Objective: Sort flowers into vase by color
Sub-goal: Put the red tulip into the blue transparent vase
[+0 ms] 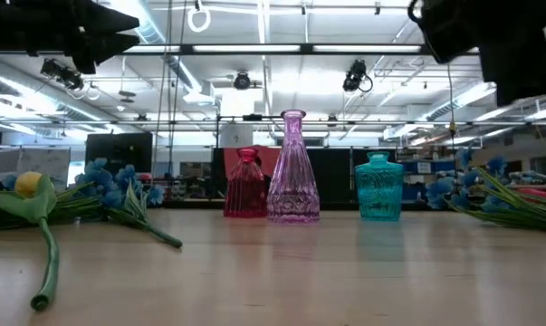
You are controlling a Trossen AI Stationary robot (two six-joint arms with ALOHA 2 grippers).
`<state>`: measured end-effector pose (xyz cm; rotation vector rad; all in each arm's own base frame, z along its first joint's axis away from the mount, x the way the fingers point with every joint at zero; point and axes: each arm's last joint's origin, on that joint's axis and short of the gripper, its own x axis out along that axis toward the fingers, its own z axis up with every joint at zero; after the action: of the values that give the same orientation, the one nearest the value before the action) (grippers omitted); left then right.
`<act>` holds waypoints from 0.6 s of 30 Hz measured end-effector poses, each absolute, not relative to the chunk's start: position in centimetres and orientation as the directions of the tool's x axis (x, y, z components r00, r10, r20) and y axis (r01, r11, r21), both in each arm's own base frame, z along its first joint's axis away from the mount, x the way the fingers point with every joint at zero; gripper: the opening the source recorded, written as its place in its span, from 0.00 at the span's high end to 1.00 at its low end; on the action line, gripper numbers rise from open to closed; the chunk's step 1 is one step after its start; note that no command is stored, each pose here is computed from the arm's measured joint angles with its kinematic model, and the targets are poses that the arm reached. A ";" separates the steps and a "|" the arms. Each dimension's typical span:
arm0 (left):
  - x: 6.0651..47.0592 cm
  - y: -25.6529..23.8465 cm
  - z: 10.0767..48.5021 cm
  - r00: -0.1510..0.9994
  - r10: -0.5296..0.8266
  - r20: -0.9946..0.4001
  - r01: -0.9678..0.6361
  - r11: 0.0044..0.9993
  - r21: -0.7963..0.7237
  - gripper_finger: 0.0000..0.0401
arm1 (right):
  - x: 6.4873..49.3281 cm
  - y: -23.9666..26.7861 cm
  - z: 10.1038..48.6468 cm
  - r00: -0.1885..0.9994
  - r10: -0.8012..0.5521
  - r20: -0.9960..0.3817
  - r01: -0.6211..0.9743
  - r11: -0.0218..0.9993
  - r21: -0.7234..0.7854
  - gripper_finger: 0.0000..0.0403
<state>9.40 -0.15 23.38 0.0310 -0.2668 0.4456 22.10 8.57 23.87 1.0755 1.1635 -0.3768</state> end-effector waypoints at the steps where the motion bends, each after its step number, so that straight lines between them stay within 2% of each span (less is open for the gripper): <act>1: 9.4 -0.1 23.4 0.868 0.422 0.263 -0.435 0.900 -0.009 0.35 | 21.9 8.8 23.6 0.375 0.261 -0.889 0.763 0.457 0.456 0.64; 6: 9.4 -0.1 23.4 0.868 0.422 0.261 -0.446 0.894 0.036 0.35 | 20.9 9.8 21.8 0.191 0.210 -0.959 0.884 0.387 0.261 0.64; 9: 9.4 -0.1 23.4 0.868 0.422 0.261 -0.446 0.894 0.036 0.35 | 20.9 10.3 20.8 0.124 0.187 -0.975 0.915 0.360 0.185 0.64; 18: 9.5 -0.2 23.1 0.875 0.421 0.238 -0.445 0.894 0.055 0.35 | 20.7 13.4 18.6 -0.050 0.310 -0.949 0.940 0.336 0.060 0.64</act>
<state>9.48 -0.16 23.11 0.1089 -0.2237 0.4528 20.70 13.37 18.63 1.1646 1.5783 -0.7726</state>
